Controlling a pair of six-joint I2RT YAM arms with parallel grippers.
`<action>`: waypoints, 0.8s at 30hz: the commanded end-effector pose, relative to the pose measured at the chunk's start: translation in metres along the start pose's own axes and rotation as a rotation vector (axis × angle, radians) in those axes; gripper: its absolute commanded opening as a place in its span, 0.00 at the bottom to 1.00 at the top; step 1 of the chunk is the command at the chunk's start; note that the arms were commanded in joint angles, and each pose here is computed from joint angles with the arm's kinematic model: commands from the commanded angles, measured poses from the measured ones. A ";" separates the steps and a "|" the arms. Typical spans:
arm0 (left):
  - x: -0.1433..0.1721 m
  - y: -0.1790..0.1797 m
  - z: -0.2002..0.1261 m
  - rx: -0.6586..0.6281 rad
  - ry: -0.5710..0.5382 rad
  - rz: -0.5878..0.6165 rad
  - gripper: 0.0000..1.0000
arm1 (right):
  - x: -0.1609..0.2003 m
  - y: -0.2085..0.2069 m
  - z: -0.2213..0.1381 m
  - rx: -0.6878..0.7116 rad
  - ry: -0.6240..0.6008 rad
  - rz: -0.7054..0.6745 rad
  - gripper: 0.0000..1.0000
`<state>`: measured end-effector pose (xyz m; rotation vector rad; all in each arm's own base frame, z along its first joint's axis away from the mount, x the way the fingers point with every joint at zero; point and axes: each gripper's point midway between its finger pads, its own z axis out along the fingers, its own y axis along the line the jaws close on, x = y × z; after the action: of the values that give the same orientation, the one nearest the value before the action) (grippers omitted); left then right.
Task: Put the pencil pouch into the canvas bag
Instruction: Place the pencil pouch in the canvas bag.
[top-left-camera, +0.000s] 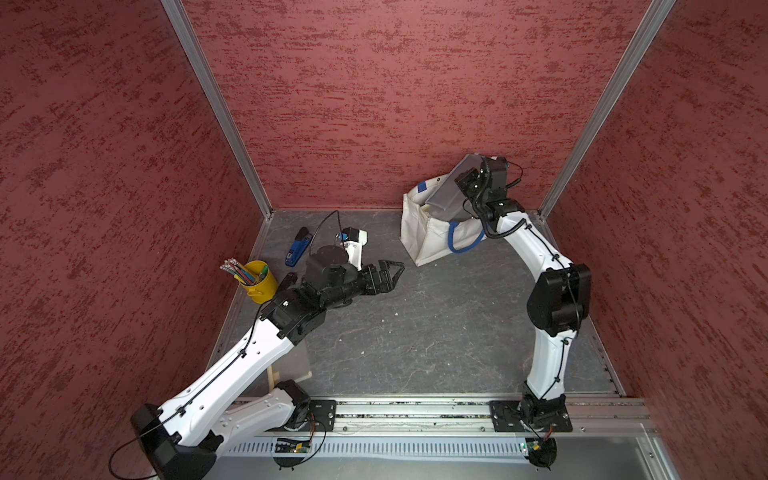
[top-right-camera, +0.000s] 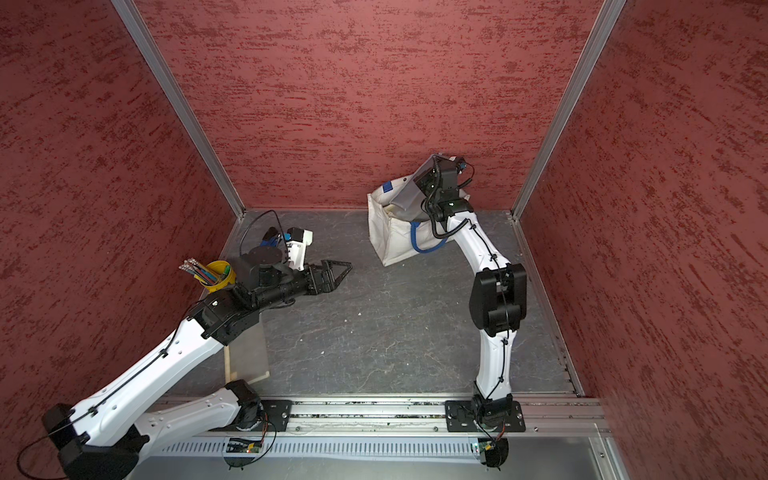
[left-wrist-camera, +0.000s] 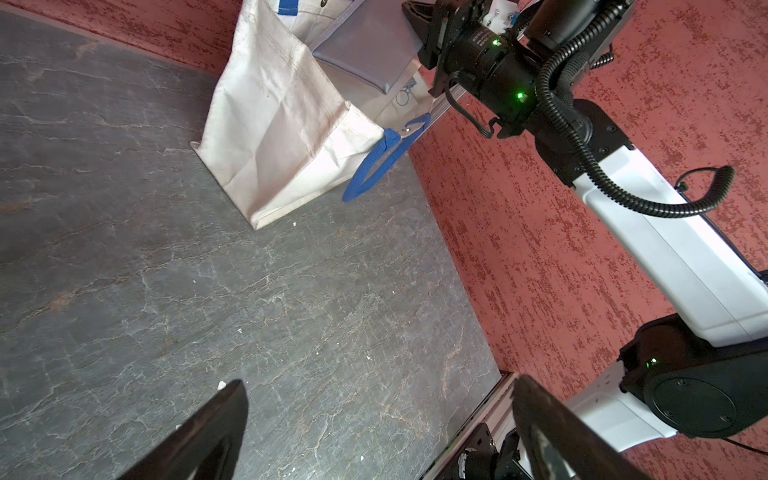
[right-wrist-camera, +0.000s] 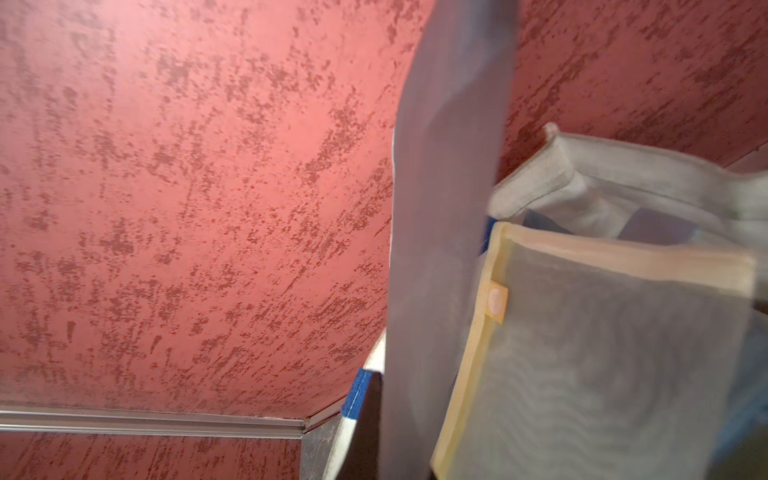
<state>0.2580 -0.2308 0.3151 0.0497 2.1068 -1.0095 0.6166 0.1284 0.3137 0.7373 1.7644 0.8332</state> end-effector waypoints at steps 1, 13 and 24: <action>0.001 0.006 -0.002 -0.021 -0.004 -0.008 0.99 | 0.003 -0.009 0.005 0.004 -0.002 0.046 0.00; -0.001 0.011 0.007 -0.022 0.007 -0.018 0.99 | 0.028 -0.041 -0.007 0.048 0.024 0.041 0.03; 0.008 0.054 0.009 -0.178 0.052 -0.102 0.99 | 0.005 -0.005 -0.029 0.018 0.016 -0.093 0.73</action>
<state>0.2751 -0.2149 0.2930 -0.0539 2.1747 -0.9536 0.5972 0.1267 0.2584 0.7406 1.8696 0.7744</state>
